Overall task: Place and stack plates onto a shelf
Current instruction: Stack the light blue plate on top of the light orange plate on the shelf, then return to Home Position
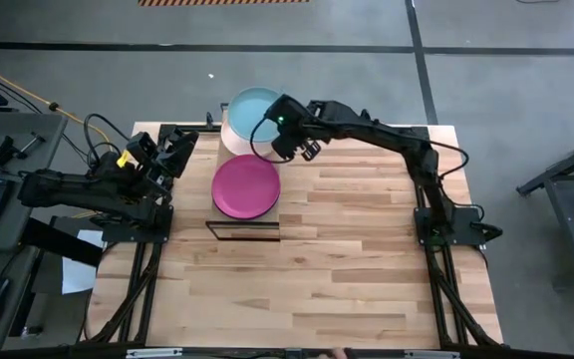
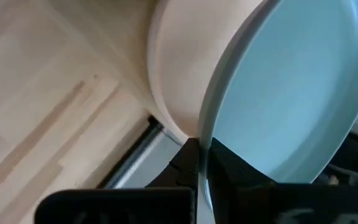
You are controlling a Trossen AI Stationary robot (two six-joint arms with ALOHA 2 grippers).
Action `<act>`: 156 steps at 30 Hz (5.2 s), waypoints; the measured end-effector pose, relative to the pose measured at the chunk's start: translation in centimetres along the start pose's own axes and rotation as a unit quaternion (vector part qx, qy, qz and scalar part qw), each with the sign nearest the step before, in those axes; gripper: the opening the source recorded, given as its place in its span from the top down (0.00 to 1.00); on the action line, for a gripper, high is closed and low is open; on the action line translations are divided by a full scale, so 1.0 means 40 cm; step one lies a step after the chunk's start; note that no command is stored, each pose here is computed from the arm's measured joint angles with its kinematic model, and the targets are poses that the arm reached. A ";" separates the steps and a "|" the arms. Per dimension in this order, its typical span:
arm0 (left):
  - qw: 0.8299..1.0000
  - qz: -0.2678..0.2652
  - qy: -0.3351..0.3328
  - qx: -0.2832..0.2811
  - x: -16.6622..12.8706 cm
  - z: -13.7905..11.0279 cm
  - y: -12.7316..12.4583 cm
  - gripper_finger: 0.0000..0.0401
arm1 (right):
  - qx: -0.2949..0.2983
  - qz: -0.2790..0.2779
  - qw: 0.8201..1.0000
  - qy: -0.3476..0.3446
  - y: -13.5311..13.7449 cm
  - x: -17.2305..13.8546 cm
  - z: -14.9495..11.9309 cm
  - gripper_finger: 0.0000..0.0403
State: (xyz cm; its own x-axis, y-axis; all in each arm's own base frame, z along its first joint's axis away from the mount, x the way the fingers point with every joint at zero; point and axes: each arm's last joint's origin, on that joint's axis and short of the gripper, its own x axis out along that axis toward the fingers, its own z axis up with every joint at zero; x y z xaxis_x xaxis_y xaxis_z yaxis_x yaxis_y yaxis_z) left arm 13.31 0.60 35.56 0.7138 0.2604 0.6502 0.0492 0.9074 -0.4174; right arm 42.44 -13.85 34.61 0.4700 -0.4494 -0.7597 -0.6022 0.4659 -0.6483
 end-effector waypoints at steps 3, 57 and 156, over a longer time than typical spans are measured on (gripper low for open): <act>1.000 0.001 0.000 0.000 0.000 0.000 0.000 0.56 | -0.015 0.018 1.000 -0.013 0.005 0.035 -0.002 1.00; 1.000 0.005 0.016 0.007 0.000 -0.008 0.003 0.56 | 0.266 0.090 0.958 -0.053 0.012 -0.135 -0.017 0.56; 0.961 0.049 0.221 0.159 -0.296 -0.100 0.133 1.00 | 0.663 0.061 0.604 -0.437 0.330 -0.413 0.015 0.56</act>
State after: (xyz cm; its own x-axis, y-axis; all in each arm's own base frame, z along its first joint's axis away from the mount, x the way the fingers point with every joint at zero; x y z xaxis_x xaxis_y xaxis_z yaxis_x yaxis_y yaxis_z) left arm 7.91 1.04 23.09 0.9348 0.2475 0.2546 -0.1990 0.9590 -0.2016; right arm 27.12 0.19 38.59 0.9850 -0.0459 -0.1665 0.1078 0.9167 0.3848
